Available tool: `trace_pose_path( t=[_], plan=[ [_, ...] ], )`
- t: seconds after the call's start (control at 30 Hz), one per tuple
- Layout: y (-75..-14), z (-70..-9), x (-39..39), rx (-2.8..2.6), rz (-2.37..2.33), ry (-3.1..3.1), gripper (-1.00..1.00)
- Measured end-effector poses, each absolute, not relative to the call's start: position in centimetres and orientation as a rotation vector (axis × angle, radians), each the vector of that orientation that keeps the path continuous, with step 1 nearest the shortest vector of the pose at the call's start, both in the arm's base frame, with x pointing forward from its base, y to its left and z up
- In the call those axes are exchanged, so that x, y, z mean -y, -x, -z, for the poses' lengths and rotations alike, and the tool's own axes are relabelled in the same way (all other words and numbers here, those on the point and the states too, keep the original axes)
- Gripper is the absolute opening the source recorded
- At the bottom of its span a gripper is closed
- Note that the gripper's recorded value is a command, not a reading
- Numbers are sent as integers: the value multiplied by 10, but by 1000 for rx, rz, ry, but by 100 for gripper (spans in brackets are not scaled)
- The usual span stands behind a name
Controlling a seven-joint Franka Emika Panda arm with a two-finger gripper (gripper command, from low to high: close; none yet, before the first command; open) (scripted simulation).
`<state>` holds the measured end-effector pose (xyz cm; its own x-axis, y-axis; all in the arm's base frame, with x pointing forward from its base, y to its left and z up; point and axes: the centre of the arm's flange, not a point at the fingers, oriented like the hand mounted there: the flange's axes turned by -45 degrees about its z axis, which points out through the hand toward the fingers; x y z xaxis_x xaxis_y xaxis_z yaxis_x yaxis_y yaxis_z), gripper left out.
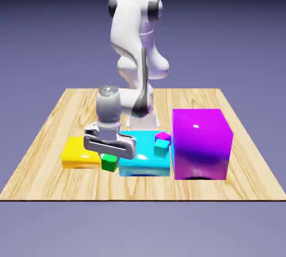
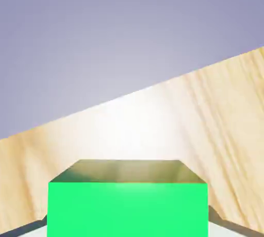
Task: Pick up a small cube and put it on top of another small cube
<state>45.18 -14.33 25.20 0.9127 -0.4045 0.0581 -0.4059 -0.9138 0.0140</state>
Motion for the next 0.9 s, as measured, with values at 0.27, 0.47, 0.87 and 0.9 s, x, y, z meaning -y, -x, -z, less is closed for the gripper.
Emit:
trace_pose_path(
  t=[0.27, 0.47, 0.87, 0.9],
  plan=[
    [-368, -298, 178, 920, -81, -2970, -100],
    [-303, -316, 188, 1121, -81, -2907, -100],
    [-278, -250, 190, 1202, -80, -2878, 100],
    [-278, -250, 190, 1202, -80, -2878, 100]
  ],
)
